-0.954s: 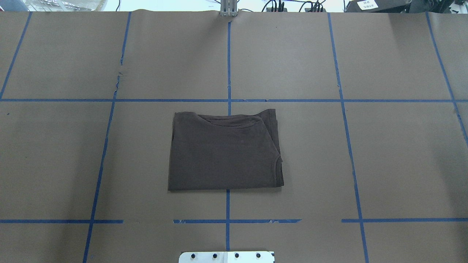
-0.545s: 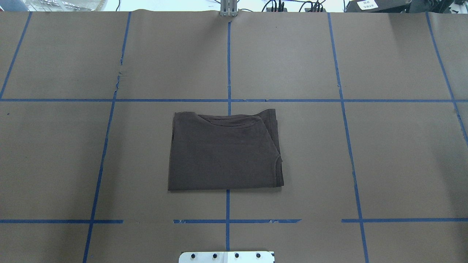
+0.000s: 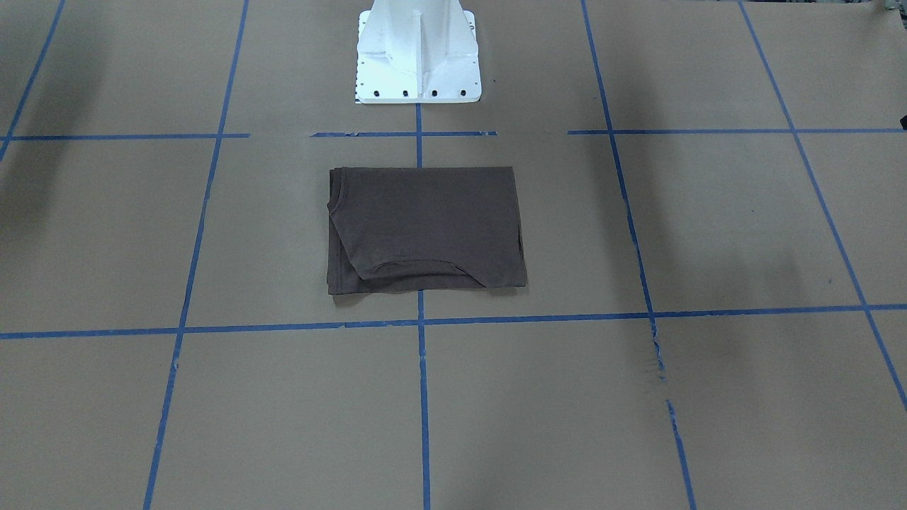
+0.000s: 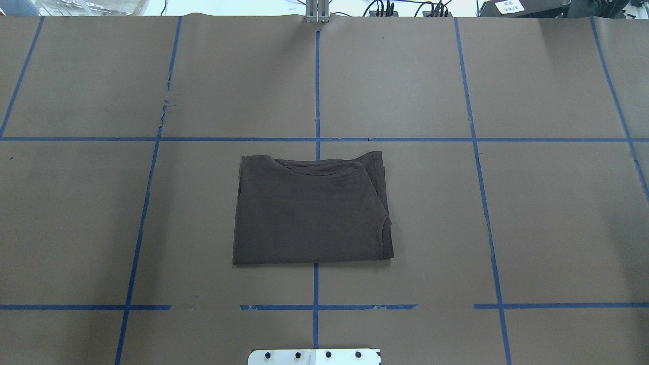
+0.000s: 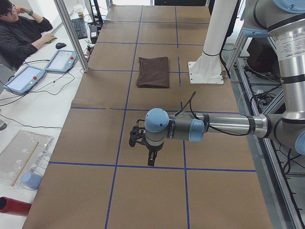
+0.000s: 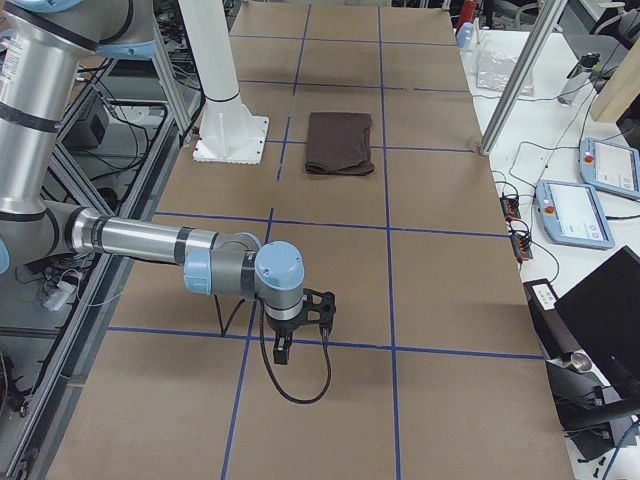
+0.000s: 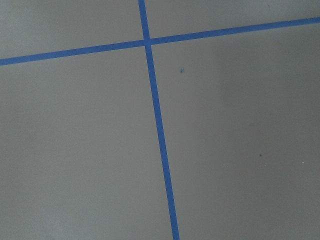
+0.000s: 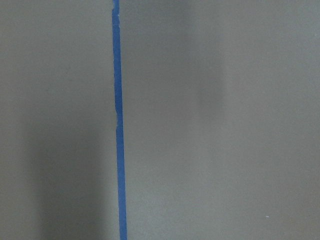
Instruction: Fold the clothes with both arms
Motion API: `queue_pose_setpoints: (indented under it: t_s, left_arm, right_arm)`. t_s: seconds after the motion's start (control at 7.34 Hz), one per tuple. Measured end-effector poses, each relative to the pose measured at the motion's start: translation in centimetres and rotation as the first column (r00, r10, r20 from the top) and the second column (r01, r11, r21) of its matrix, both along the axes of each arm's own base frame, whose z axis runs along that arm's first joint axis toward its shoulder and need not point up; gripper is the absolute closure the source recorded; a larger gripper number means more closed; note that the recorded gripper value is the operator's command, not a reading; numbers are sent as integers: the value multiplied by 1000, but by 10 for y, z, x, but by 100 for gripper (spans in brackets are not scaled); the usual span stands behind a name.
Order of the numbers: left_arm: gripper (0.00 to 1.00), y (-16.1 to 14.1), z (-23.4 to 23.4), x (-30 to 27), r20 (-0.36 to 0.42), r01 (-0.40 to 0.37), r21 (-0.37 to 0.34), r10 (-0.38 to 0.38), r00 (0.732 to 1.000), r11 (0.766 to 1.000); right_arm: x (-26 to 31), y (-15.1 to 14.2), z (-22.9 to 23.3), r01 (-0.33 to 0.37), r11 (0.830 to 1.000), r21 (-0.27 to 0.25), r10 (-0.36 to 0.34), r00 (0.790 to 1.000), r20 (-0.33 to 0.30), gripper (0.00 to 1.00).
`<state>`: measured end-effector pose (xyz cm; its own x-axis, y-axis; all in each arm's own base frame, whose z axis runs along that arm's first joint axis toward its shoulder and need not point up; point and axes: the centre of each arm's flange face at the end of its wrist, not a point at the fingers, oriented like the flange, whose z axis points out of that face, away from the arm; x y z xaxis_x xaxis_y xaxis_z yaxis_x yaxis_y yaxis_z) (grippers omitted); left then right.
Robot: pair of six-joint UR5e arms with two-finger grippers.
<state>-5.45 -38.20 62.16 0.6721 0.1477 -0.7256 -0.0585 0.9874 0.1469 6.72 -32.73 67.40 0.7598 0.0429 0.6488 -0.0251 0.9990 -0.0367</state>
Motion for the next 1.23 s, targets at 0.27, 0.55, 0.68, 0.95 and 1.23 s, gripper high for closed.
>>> queue_pose_setpoints:
  t_s: [0.27, 0.55, 0.68, 0.95, 1.23]
  left_arm:
    - [0, 1, 1, 0, 0, 1, -2, -1, 1000, 1000]
    - [0, 1, 0, 0, 0, 1, 0, -1, 1000, 1000]
    - [0, 1, -1, 0, 0, 1, 0, -1, 1000, 1000]
    - [0, 0, -3, 0, 1, 1, 4, -1, 1000, 1000]
    - [0, 0, -4, 0, 1, 1, 7, -1, 1000, 1000]
  right_arm:
    - [0, 0, -1, 0, 1000, 2, 0, 1000, 3, 0]
    - [0, 0, -2, -1, 1000, 3, 1, 1000, 4, 0]
    - [0, 0, -2, -1, 1000, 3, 1, 1000, 4, 0]
    - [0, 0, -2, -1, 1000, 3, 1, 1000, 5, 0]
    - [0, 0, -2, -1, 1000, 2, 1, 1000, 5, 0]
